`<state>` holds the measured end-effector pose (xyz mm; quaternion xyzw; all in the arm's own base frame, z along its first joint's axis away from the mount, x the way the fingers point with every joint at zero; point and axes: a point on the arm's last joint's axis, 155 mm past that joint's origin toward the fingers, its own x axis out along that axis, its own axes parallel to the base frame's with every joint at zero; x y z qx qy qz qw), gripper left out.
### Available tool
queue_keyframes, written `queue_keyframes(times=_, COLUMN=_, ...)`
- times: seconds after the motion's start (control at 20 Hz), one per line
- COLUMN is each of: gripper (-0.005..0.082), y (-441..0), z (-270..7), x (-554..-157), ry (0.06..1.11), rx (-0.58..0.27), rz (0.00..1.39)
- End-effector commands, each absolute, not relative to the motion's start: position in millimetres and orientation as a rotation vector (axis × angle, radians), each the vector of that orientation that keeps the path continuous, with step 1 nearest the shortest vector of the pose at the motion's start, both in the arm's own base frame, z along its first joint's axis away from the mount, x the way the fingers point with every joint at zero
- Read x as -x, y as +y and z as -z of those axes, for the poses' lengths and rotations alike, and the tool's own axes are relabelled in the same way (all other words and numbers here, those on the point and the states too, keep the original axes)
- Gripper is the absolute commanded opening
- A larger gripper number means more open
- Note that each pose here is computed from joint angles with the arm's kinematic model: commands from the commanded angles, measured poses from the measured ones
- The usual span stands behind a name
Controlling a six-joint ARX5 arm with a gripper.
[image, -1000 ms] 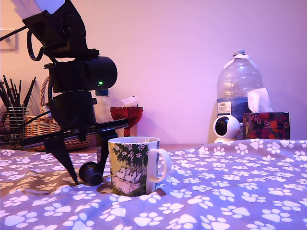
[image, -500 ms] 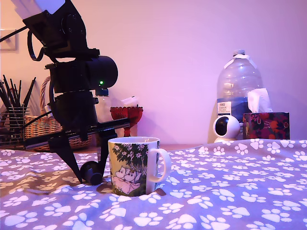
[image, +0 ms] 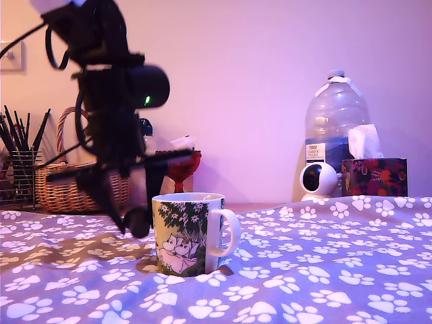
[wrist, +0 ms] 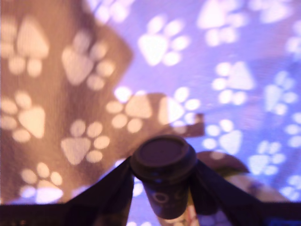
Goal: Pick the coffee capsule and then drop it inside the coffee cup in front of you
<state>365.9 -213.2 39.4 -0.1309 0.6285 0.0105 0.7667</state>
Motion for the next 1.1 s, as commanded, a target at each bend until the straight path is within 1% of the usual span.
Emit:
queue_keyframes(times=0.0, gripper=0.0266, y=-210.8, z=-34.3, x=-362.9, ry=1.393, rx=0.213, rz=-0.004)
queue_keyframes(times=0.25, gripper=0.0266, y=-192.2, z=-44.8, x=-355.4, ry=1.423, rx=0.025, rz=0.016)
queue_keyframes(times=0.5, gripper=0.0266, y=-182.3, z=-54.4, x=-348.9, ry=1.427, rx=-0.124, rz=0.090)
queue_keyframes(times=0.6, gripper=0.0266, y=-179.1, z=-66.0, x=-347.4, ry=1.406, rx=-0.177, rz=0.130)
queue_keyframes(times=0.7, gripper=0.0266, y=-178.7, z=-82.2, x=-349.5, ry=1.361, rx=-0.192, rz=0.157)
queue_keyframes(times=0.8, gripper=0.0266, y=-178.8, z=-103.0, x=-353.5, ry=1.294, rx=-0.215, rz=0.195)
queue_keyframes(times=0.9, gripper=0.0266, y=-180.0, z=-125.6, x=-355.1, ry=1.228, rx=-0.217, rz=0.230)
queue_keyframes(times=1.05, gripper=0.0266, y=-184.4, z=-153.2, x=-349.4, ry=1.164, rx=-0.220, rz=0.308)
